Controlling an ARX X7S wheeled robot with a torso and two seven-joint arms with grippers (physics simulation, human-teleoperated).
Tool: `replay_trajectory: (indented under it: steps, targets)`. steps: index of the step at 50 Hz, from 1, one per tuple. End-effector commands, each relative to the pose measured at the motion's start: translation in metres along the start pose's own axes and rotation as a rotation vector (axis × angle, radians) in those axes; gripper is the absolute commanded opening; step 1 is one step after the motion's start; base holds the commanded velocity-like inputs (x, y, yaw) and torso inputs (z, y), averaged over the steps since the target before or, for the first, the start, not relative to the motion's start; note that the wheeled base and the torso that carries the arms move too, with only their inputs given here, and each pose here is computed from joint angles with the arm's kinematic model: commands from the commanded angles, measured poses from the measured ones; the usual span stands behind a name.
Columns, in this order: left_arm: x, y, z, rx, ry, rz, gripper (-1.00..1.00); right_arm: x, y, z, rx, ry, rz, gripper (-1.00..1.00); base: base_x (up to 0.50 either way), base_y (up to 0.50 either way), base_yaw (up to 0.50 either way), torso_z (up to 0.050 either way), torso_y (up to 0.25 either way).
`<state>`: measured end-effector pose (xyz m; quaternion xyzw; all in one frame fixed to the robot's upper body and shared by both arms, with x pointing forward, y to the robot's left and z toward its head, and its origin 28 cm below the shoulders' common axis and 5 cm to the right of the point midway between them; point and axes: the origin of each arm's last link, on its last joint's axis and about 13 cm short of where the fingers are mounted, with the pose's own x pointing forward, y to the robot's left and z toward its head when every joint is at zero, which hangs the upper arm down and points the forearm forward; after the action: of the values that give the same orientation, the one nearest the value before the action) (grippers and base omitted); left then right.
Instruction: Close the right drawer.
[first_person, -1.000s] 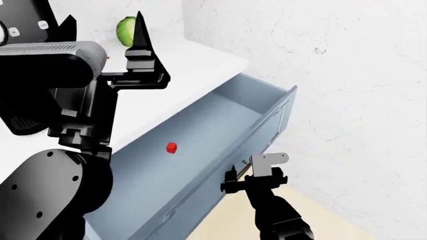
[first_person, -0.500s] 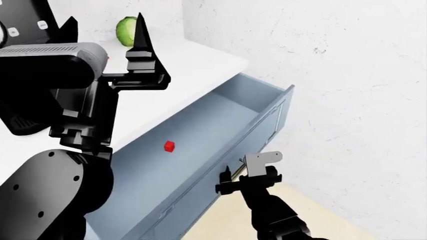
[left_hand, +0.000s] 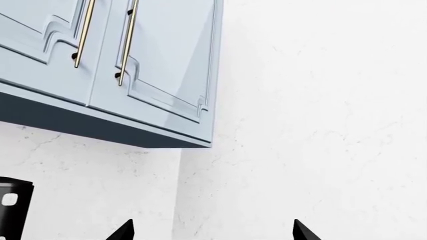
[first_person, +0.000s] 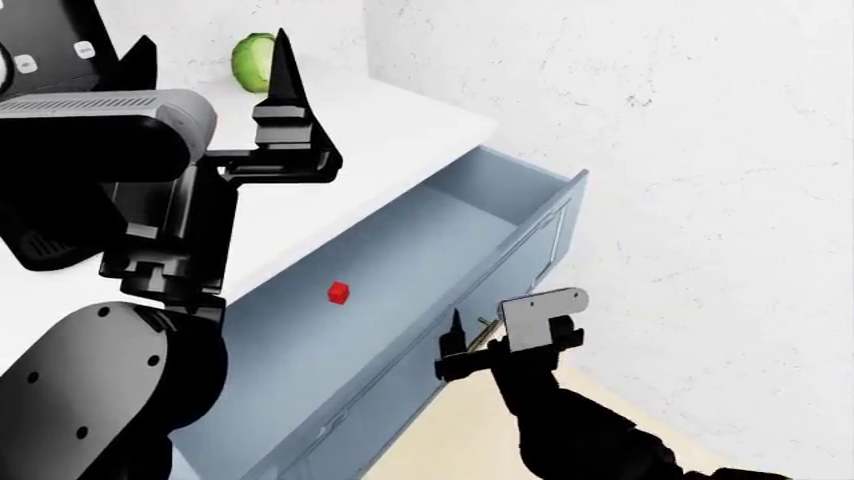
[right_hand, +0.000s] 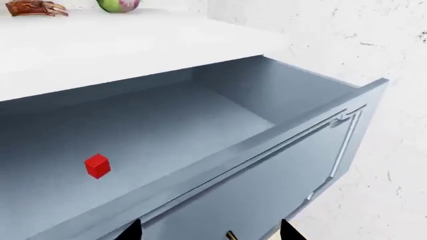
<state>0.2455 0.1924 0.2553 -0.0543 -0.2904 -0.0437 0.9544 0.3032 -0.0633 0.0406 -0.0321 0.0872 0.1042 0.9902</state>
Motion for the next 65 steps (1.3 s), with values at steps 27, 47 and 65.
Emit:
replay_trajectory:
  steps: [27, 47, 65]
  targets:
    - [0.000, -0.003, 0.003, 0.000, -0.004, -0.007, 1.00, -0.144, -0.062, 0.145, -0.125, -0.510, -0.395, 1.00, 0.00, 0.00, 0.00, 0.000, 0.000]
    - [0.000, -0.004, 0.004, 0.000, -0.006, -0.015, 1.00, -0.181, -0.080, 0.162, -0.131, -0.550, -0.531, 1.00, 0.00, 0.00, 0.00, 0.000, 0.000]
    - [-0.002, -0.005, 0.003, 0.001, -0.004, -0.015, 1.00, -0.195, -0.085, 0.164, -0.139, -0.558, -0.570, 1.00, 0.00, 0.00, 0.00, 0.000, 0.000]
